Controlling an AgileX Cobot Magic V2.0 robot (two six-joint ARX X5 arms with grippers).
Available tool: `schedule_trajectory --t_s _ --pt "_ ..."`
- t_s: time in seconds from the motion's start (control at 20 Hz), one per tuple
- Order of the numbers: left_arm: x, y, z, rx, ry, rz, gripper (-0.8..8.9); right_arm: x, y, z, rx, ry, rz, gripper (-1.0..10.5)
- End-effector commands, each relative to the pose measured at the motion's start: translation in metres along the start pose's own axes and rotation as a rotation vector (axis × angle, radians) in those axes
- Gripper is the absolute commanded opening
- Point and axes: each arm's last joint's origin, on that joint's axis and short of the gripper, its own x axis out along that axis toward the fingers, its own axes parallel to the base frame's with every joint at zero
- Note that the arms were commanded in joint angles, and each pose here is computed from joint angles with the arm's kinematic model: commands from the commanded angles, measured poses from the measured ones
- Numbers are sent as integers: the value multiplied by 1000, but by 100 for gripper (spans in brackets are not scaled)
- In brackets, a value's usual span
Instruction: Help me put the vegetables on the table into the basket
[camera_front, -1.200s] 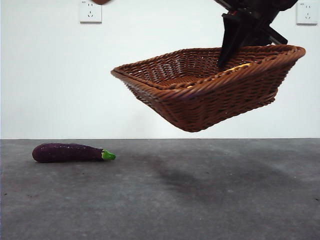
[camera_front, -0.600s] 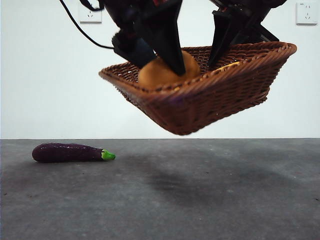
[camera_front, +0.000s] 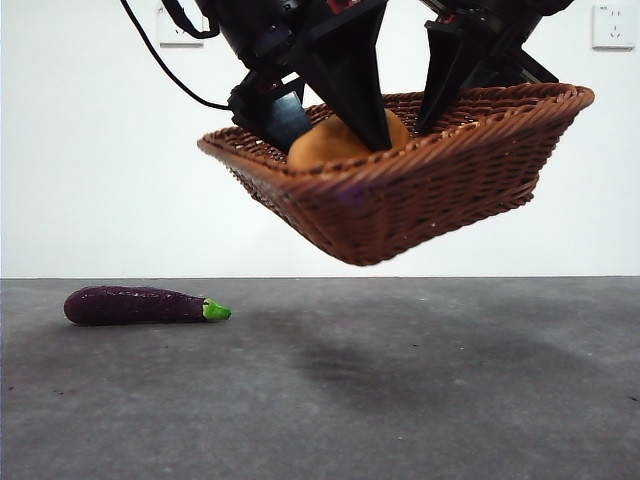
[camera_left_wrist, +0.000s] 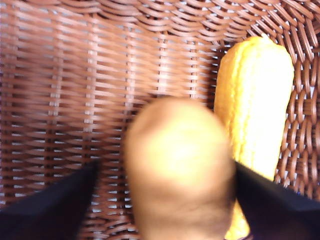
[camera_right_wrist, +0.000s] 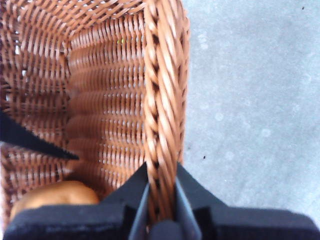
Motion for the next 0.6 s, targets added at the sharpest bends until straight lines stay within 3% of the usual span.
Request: schedule_trajectory --t_s 0.05,0.25,0.35,0.6 --pt "-11 -2 0 -2 -28 5 472 -2 1 2 -3 -13 13 -12" --pt "-51 -1 -1 30 -106 67 472 -2 1 1 -10 -6 12 -12" --pt "-81 7 -9 58 -121 194 471 -2 1 -1 -23 8 11 -12" --pt "-133 59 -49 -26 -47 427 471 -2 1 1 -62 -4 11 -12"
